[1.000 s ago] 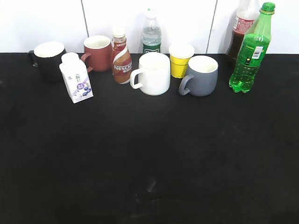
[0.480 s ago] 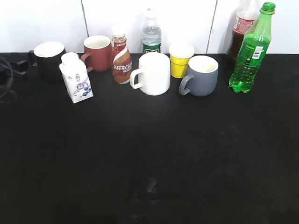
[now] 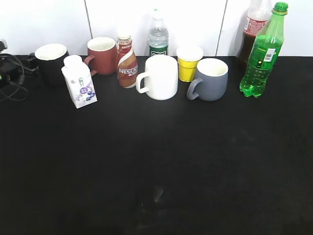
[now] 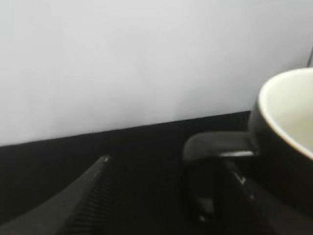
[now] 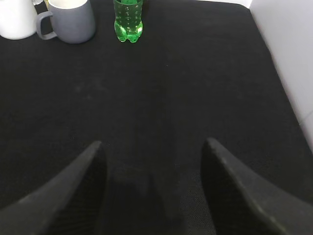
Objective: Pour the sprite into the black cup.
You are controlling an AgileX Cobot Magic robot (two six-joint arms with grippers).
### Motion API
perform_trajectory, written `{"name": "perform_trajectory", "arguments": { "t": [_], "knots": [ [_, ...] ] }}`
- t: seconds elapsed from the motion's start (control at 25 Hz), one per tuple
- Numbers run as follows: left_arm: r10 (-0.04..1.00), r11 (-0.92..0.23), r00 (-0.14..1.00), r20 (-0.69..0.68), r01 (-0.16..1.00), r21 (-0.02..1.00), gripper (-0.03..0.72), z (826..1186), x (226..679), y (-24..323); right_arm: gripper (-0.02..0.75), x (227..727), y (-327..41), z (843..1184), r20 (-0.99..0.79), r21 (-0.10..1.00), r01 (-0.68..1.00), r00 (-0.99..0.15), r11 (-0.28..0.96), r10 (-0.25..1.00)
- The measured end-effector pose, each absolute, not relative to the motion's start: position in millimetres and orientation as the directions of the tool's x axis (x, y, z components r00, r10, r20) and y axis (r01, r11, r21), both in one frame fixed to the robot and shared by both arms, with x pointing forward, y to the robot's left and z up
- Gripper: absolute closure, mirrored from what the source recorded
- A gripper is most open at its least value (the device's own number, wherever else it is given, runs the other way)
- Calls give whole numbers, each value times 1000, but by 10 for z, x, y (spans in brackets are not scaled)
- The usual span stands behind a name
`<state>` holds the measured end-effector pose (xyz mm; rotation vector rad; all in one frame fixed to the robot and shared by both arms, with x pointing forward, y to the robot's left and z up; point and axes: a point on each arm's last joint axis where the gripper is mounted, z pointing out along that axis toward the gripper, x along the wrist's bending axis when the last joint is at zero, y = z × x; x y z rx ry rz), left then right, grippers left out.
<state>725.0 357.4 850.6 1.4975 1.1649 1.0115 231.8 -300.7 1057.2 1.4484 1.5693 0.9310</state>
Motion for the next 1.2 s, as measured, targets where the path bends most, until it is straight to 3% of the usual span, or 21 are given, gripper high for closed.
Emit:
{"name": "perform_trajectory", "arguments": {
  "t": [0.28, 0.36, 0.44, 0.56, 0.88, 1.04, 1.2],
  "knots": [
    [969, -91, 240, 51, 159, 983, 212, 8451, 7456, 3572, 279, 2318, -3007, 10572, -69, 906, 417, -36, 78, 997],
    [967, -101, 249, 59, 159, 982, 246, 8453, 7458, 3566, 279, 2318, -3007, 10572, -69, 906, 417, -36, 78, 997],
    [965, -105, 256, 62, 157, 982, 346, 8452, 7456, 3561, 279, 2318, -3007, 10572, -69, 906, 417, -36, 78, 997],
    [959, -117, 275, 71, 154, 981, 641, 8444, 7451, 3541, 279, 2318, -3007, 10572, -69, 906, 417, -36, 78, 997],
    [961, -135, 259, 93, 148, 980, 642, 8619, 7451, 3557, 279, 2318, -3007, 10572, -69, 906, 417, -36, 78, 997],
    [977, -87, 206, 62, 115, 990, 642, 9200, 7147, 3539, 279, 2318, -3007, 10572, -69, 906, 417, -36, 78, 997],
    [976, -92, 204, 74, 80, 993, 642, 9914, 6319, 3388, 279, 2318, -3007, 10572, -69, 906, 417, -36, 78, 997]
  ]
}}
